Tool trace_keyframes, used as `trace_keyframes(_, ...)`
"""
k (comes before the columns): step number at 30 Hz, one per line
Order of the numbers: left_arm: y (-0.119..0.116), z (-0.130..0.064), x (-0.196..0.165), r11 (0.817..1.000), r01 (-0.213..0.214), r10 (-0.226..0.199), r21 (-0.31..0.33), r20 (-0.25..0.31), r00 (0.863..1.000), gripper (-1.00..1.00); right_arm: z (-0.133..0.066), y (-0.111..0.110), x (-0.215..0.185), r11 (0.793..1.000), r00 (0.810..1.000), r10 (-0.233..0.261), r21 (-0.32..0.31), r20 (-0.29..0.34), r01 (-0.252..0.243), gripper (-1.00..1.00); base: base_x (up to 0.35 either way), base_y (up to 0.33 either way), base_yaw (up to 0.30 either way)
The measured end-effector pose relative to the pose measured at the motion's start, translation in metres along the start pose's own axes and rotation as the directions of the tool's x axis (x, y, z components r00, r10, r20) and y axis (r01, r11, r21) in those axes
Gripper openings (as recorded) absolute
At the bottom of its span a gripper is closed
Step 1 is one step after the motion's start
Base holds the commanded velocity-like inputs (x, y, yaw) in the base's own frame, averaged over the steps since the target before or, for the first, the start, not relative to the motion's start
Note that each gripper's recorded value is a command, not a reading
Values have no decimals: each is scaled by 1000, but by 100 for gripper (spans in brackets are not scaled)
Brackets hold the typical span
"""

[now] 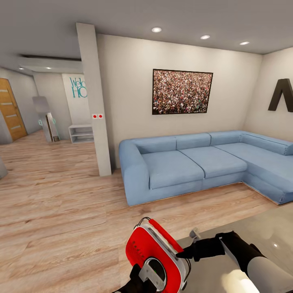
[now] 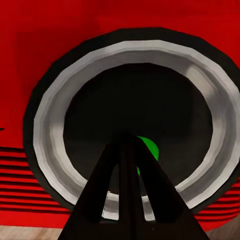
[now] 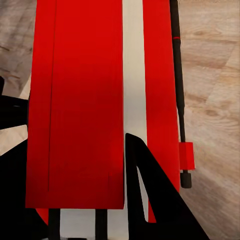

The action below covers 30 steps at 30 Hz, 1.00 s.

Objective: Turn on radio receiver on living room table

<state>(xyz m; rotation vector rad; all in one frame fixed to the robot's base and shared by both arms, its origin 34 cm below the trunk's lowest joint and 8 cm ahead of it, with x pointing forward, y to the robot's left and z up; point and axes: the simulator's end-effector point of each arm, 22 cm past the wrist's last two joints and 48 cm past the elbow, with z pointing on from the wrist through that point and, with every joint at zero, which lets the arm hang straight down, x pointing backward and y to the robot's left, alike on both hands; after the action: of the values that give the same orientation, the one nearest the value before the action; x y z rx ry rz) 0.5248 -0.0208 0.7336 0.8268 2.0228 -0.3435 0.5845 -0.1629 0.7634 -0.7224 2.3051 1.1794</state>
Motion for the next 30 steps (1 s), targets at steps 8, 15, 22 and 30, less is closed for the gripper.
trace_keyframes(8,2,-1,-4,1000,-1,1,-5,10,1000,-100,-15,-77,0,937,1000,-17,349,-6,18,-100,0,0,0)
trace_keyframes(15,6,-1,-6,1000,2,-2,-15,25,1000,-100,-22,-93,-1,907,1000,-11,421,2,10,-100,0,0,0)
trace_keyframes(22,32,-5,2,997,46,-45,-69,16,999,-100,-33,-114,-1,857,1000,-8,515,5,4,-100,0,0,0)
trace_keyframes(30,224,-88,95,777,349,-340,-524,118,933,-100,-57,-142,0,774,1000,4,633,13,-11,-100,0,0,0)
